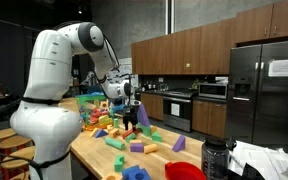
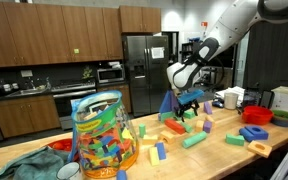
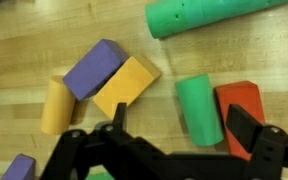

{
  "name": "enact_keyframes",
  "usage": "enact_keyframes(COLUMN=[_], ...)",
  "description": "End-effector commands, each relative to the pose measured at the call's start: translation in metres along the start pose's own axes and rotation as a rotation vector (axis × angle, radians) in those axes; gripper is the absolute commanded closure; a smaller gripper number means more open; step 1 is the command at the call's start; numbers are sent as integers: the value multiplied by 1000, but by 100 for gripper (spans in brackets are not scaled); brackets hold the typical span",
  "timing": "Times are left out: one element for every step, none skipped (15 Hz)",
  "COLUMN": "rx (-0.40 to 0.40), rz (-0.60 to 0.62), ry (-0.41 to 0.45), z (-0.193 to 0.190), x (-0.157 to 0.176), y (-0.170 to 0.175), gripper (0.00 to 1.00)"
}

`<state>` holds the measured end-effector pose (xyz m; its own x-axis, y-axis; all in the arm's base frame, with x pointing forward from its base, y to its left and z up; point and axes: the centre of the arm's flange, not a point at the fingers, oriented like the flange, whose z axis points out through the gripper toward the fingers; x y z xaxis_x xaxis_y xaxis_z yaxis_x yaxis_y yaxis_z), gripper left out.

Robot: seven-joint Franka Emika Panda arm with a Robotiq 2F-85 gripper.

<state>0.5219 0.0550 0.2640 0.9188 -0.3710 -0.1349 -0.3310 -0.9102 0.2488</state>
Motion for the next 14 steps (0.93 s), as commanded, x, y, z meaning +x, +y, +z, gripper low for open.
enact_keyframes(rx=[0,0,-1,-1,-1,-6,-3,1,8,19,28,36,42,48], rz=[0,-1,-1,-1,-1,4,12,13,14,16,18,20,22,25], ry=[0,0,-1,-1,-2,7,24,34,46,60,70,79,88,99], z=[-1,-1,0,0,1,-3,-4,-3,-1,1,2,3,4,5], x=[0,0,0,0,0,0,3,4,6,7,8,8,9,10], y=[0,0,-1,-1,-1,0,-1,-2,-4,-5,-7,-8,-8,-9], gripper=[0,0,0,0,0,0,0,0,0,0,0,0,0,0])
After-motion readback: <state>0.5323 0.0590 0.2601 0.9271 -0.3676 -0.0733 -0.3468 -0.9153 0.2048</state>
